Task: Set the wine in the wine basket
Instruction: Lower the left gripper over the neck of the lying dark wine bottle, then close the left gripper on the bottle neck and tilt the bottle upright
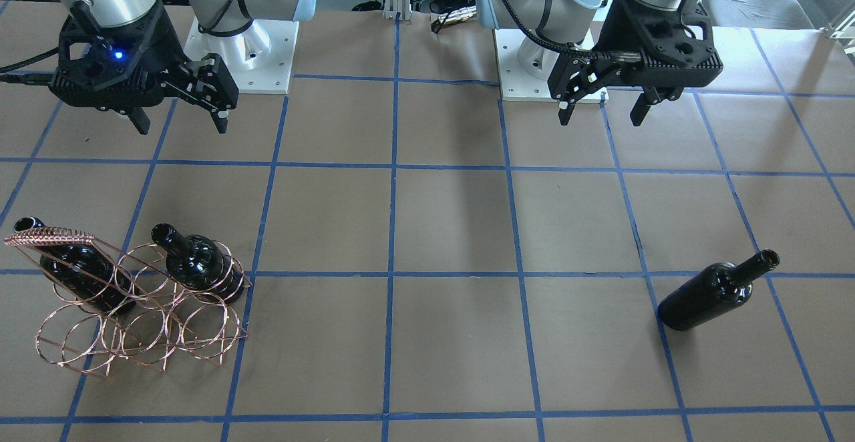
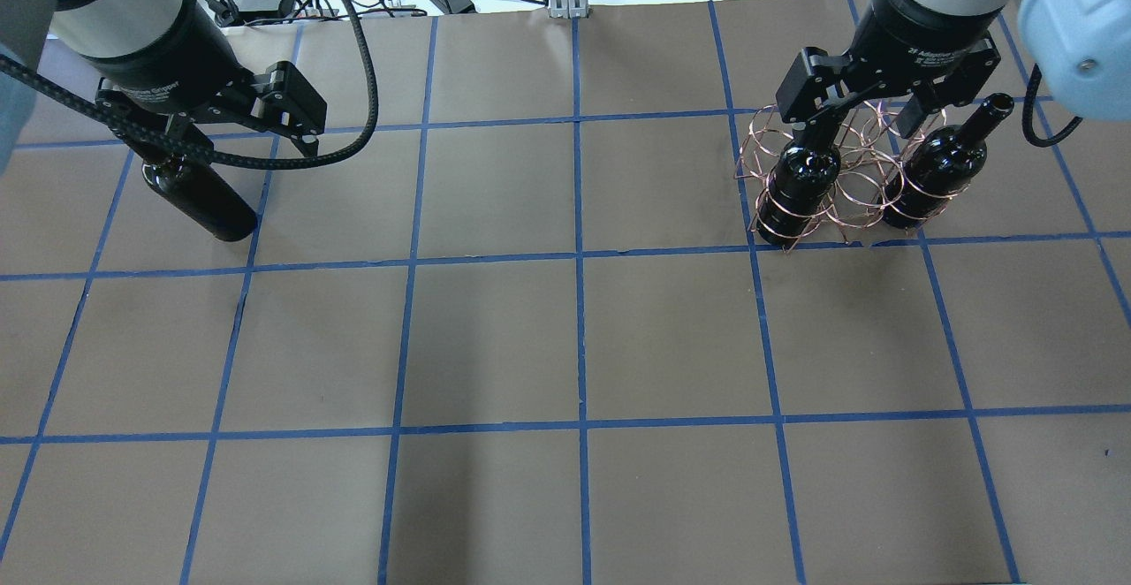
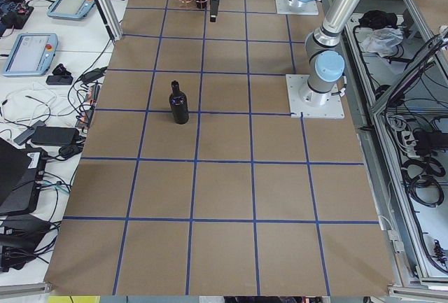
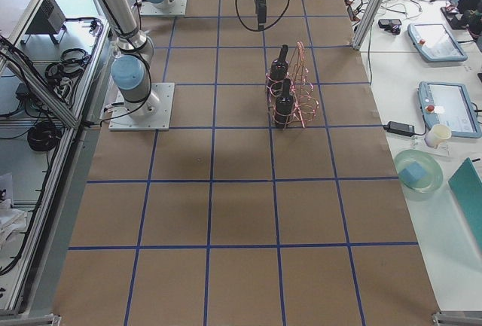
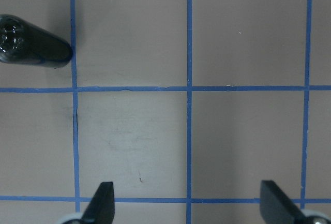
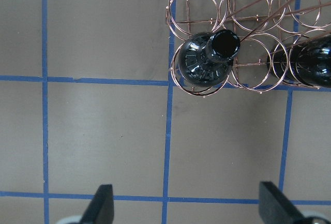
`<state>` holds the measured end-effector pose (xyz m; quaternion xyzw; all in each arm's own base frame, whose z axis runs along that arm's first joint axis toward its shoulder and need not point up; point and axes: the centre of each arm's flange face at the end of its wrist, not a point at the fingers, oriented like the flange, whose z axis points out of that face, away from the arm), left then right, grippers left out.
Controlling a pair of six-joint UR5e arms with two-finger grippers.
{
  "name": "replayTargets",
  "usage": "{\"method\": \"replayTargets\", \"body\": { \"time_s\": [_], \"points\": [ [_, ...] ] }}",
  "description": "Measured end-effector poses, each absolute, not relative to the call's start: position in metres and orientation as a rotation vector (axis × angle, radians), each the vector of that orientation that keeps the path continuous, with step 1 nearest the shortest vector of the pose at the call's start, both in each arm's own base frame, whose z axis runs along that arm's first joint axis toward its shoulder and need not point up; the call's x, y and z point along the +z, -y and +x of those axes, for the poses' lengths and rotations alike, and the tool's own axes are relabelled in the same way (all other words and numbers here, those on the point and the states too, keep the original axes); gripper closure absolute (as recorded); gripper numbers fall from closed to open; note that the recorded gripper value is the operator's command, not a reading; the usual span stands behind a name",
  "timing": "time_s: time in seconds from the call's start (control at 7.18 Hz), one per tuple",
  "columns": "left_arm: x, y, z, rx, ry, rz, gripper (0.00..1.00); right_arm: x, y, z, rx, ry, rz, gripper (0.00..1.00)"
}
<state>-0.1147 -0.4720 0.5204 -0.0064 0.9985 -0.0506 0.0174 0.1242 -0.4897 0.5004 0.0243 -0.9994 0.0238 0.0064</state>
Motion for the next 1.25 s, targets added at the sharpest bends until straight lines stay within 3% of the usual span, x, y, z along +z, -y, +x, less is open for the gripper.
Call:
{"method": "replayTargets", "body": {
  "time_s": [0.56,1.25],
  "points": [
    [0.523,0.479,-0.102,-0.170,-3.103,-0.059,0.00,0.500,0.490,0.124,0.074,3.127,0.076,0.00],
    [0.523,0.554,0.048,-0.234,-3.095,0.004,0.00,0.500,0.490,0.124,0.075,3.126,0.077,0.00]
  ]
}}
